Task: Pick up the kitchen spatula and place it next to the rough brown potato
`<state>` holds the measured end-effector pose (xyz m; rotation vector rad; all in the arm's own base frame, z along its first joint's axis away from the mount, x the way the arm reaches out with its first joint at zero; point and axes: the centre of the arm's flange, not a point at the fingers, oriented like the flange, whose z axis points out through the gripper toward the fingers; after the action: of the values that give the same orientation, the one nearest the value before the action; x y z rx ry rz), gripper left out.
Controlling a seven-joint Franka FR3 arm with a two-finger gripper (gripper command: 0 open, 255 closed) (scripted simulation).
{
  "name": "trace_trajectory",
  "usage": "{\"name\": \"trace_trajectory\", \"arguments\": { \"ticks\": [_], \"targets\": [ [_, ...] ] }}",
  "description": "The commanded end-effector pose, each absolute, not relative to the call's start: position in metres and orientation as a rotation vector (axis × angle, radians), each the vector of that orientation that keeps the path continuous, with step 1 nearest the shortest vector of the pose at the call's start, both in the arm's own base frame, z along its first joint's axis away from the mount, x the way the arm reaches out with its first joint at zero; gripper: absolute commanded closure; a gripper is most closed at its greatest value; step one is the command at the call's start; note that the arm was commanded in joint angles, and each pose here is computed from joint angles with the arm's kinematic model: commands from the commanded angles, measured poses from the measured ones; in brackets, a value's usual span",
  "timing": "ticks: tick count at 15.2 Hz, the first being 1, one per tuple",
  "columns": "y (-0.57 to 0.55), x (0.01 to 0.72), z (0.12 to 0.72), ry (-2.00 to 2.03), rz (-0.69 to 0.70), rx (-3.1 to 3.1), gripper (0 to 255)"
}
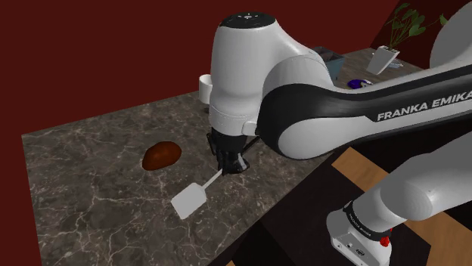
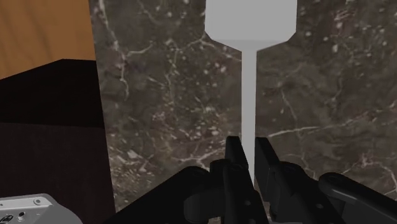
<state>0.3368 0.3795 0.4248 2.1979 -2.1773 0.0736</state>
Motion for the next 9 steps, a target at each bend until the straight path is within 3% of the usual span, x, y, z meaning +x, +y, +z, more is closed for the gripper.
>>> {"name": "trace_trajectory", "arguments": {
  "ticks": [1, 9],
  "targets": [
    [0.379, 0.337, 0.414, -2.177, 0.074, 2.198, 255],
    [0.379, 0.337, 0.372, -2.177, 0.074, 2.198, 255]
  ]
}}
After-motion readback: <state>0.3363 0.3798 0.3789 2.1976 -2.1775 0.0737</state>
